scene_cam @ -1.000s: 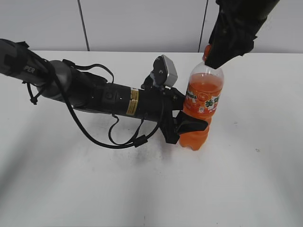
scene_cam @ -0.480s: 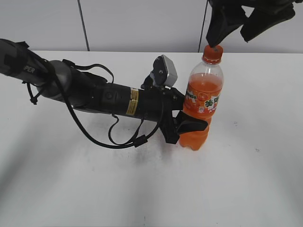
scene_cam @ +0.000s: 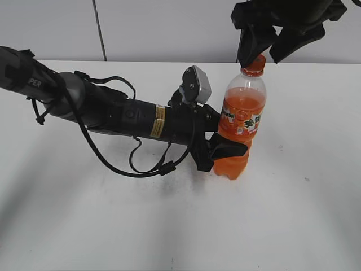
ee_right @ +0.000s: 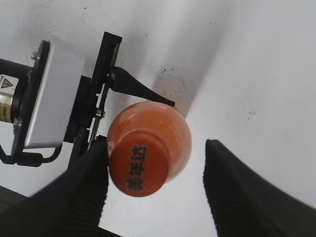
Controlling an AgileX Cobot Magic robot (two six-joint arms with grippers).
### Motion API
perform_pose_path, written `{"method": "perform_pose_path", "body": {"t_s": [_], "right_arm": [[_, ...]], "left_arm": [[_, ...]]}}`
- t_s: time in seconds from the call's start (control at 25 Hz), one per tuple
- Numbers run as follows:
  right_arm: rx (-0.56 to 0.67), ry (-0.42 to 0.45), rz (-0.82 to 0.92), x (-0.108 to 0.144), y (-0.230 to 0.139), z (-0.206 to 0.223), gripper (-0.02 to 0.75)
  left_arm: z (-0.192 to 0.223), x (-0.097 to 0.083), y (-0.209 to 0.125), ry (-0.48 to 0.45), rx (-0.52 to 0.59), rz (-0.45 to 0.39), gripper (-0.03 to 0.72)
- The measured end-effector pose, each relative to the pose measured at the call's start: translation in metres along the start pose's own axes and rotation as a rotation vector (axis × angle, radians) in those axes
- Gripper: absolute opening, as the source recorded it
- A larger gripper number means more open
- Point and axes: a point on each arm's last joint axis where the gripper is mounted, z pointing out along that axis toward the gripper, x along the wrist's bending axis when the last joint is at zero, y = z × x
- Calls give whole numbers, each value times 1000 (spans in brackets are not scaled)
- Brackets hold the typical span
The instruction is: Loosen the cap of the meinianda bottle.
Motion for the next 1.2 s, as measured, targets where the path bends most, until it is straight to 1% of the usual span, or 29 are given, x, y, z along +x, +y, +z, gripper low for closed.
{"method": "perform_pose_path", "body": {"t_s": [0.12,0.2,0.24,0.28,0.4,0.52,0.64,0.72,0.76,0.8,0.88,1.08,1.12,1.2], "right_arm": [[1,11,2,1,0,1,365],[4,19,-7,2,0,2,297],[4,20,-12,2,0,2,276],[7,20,-20,2,0,2,272],[15,23,-61,2,-1,2,272],[22,28,-211,2,-2,2,272],[20,36,-536,3,-2,2,272],[19,35,-792,2,-2,2,272],[20,36,-891,2,-2,2,272],[21,35,-949,2,-2,2,272],[21,36,-1020,2,-2,2,272],[23,35,-1052,2,-2,2,279],[22,35,-1053,2,-2,1,288],[27,38,-1053,2,-3,1,354]], "left_arm": [[0,0,0,0,0,0,403],[0,0,0,1,-1,-1,403],[0,0,0,1,-1,-1,403],[0,0,0,1,-1,-1,403],[0,0,0,0,0,0,403],[0,0,0,0,0,3,403],[0,0,0,-3,2,9,403],[0,0,0,-4,3,13,403],[0,0,0,-4,3,14,403],[0,0,0,-4,3,14,403],[0,0,0,-5,3,16,403],[0,0,0,-4,4,16,403],[0,0,0,-4,4,16,403],[0,0,0,-4,4,14,403]]}}
